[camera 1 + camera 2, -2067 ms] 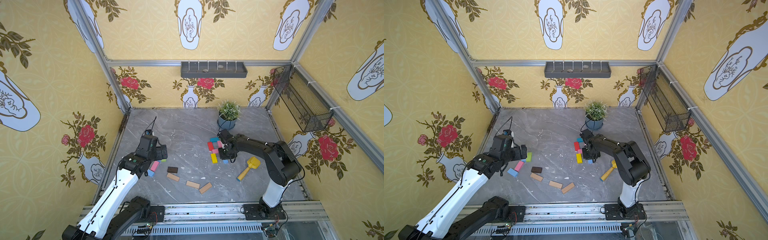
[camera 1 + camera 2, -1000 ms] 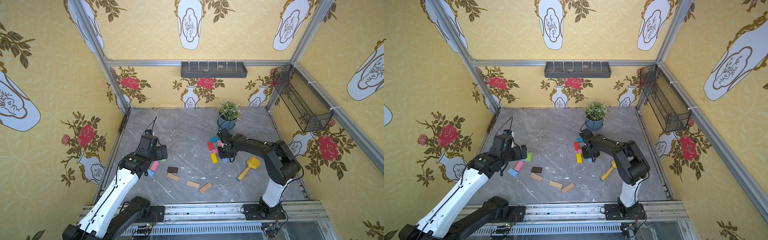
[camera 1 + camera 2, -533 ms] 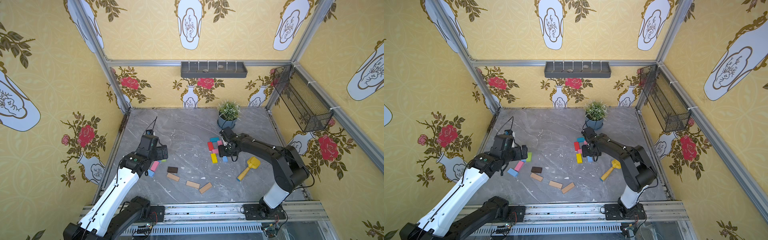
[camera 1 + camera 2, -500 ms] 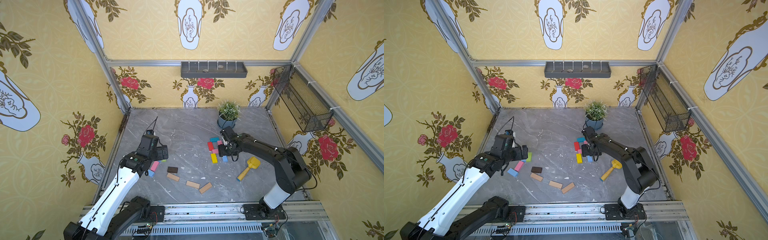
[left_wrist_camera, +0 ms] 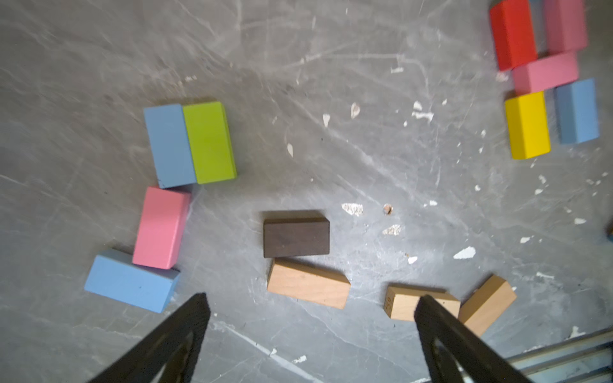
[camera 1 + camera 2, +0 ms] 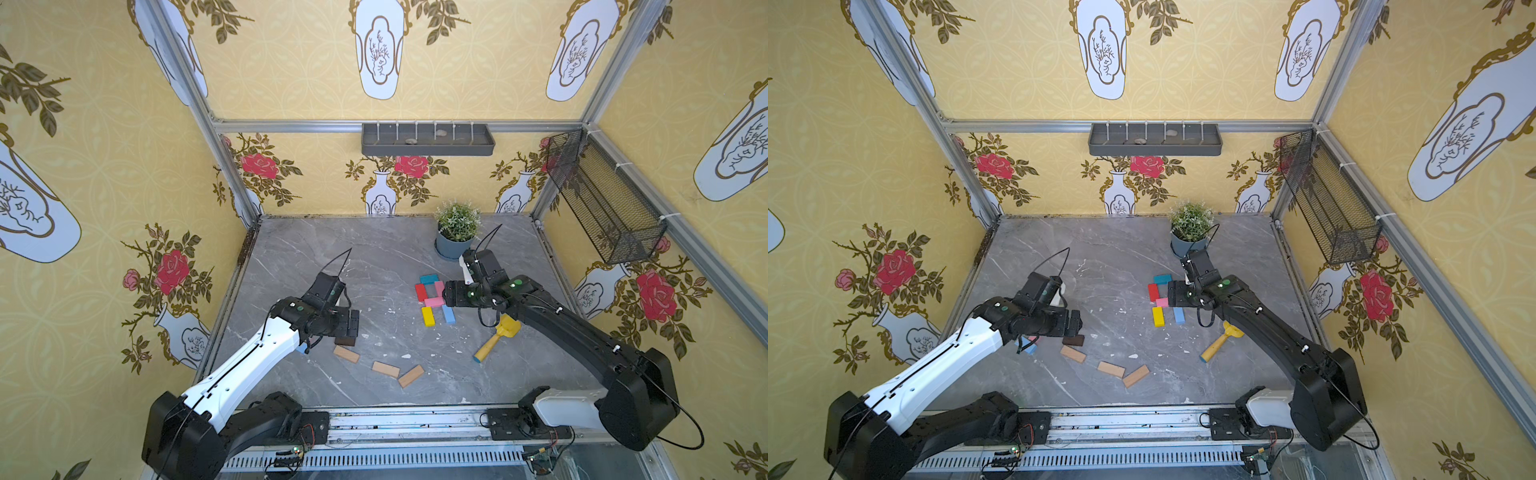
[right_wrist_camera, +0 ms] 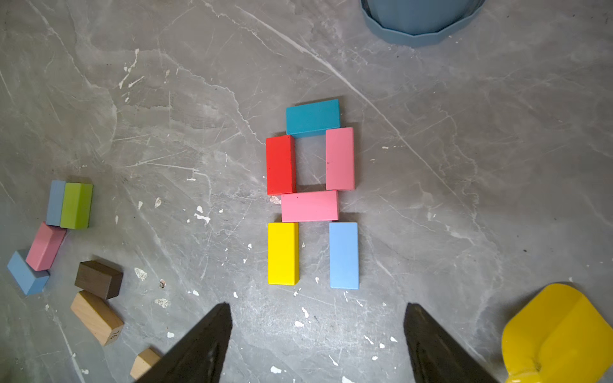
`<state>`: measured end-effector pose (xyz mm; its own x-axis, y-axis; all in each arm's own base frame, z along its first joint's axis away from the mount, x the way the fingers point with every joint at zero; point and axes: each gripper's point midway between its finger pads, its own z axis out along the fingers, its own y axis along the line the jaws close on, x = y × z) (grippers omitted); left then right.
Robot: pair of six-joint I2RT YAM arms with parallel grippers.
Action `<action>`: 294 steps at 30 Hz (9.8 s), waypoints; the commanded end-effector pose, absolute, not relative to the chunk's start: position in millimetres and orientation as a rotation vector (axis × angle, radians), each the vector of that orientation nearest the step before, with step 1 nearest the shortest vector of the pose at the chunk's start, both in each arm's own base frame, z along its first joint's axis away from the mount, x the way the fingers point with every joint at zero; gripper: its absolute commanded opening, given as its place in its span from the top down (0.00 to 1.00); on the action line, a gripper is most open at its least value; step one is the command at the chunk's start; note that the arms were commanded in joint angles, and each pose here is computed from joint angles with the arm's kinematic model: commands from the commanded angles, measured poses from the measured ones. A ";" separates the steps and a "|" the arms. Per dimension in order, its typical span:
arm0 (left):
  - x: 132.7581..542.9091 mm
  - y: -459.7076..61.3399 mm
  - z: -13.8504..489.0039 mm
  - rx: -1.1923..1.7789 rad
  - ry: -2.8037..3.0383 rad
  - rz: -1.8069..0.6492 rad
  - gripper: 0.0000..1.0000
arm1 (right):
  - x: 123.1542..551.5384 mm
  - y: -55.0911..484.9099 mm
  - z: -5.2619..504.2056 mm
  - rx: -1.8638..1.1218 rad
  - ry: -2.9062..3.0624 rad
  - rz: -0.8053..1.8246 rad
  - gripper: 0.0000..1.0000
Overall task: Assemble the number 8 with building blocks
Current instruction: Pick up the building block from the center of the board, then place the building block at the center of the board, then assemble the building block at the center of the board.
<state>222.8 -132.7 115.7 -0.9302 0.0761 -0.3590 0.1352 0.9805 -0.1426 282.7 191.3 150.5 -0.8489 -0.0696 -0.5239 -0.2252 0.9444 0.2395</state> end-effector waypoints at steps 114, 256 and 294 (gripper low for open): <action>205.8 -425.6 42.4 0.215 2.933 -0.403 0.54 | 262.8 70.3 216.6 0.281 2.269 0.099 0.01; 247.5 -230.7 111.7 -0.152 2.565 -0.402 0.00 | 223.4 210.3 12.5 -0.308 2.926 0.064 0.44; 244.7 -231.0 101.1 -0.153 2.592 -0.393 0.00 | 233.5 211.4 14.9 -0.308 2.897 0.053 0.38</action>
<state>244.2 -230.5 103.3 -0.8640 -0.1822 -0.4693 -0.0351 0.9518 -0.3049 232.2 218.3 17.4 -0.9541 -0.1934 -0.2285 -0.2102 0.9763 0.0512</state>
